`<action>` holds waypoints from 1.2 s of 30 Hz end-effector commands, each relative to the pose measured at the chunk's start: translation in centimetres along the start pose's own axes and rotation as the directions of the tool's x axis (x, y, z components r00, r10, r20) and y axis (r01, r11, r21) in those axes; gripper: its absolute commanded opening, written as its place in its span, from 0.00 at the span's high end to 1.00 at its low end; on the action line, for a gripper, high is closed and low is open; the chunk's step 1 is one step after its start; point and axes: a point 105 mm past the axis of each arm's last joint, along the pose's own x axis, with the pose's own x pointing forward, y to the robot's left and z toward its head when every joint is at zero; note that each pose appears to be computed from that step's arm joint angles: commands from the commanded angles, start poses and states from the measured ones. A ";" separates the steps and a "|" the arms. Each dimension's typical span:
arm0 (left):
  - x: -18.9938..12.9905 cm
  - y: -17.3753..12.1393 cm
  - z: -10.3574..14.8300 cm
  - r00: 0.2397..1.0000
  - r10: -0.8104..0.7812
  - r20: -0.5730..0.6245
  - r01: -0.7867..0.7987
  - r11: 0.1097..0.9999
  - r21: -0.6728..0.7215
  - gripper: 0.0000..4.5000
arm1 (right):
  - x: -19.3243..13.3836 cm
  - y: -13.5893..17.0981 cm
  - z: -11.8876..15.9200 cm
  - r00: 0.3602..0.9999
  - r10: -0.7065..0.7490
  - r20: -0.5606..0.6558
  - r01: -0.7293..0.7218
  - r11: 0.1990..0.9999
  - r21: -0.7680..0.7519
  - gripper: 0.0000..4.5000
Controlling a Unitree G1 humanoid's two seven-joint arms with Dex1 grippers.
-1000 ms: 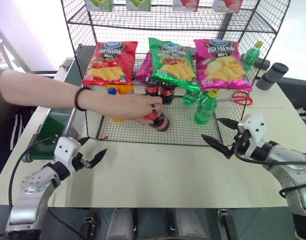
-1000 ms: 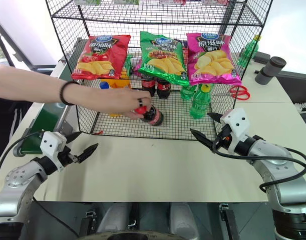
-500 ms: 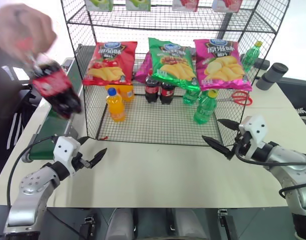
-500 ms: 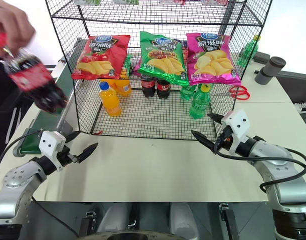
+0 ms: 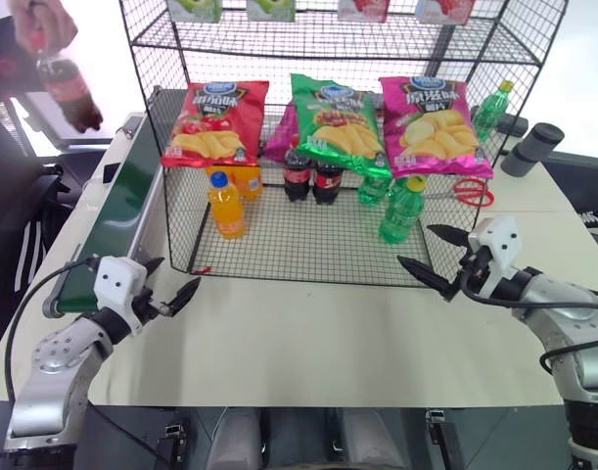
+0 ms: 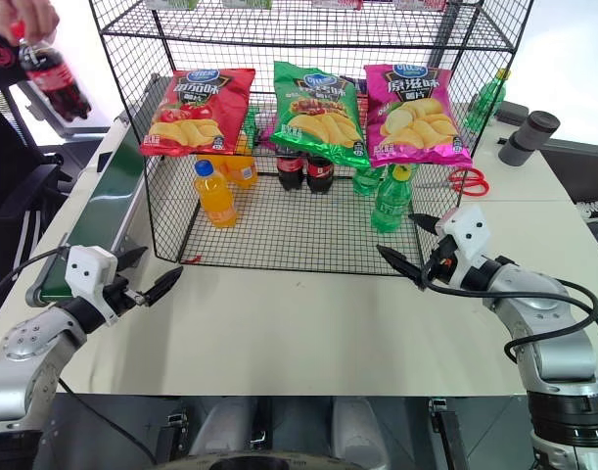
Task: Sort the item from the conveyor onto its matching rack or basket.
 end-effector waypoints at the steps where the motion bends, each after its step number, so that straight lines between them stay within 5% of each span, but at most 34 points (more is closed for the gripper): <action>1: -0.9 1.1 1.7 0.996 0.059 0.060 -0.058 0.998 -0.005 0.00 | -0.2 -0.2 0.0 1.000 -0.005 0.029 0.005 1.000 -0.019 0.01; 16: -2.1 3.8 2.1 0.972 0.216 0.094 -0.212 0.976 -0.048 0.00 | 0.1 -1.1 -2.8 0.997 0.013 0.073 -0.011 1.000 -0.023 0.01; 31: -4.6 9.7 2.2 0.771 0.602 0.205 -0.566 0.797 -0.210 0.00 | 3.3 2.0 -0.1 0.987 0.046 0.154 -0.041 0.999 -0.035 0.01; 36: -4.2 9.8 1.6 0.764 0.617 0.189 -0.587 0.786 -0.194 0.00 | 3.7 3.3 1.1 0.981 0.066 0.183 -0.059 0.997 -0.043 0.01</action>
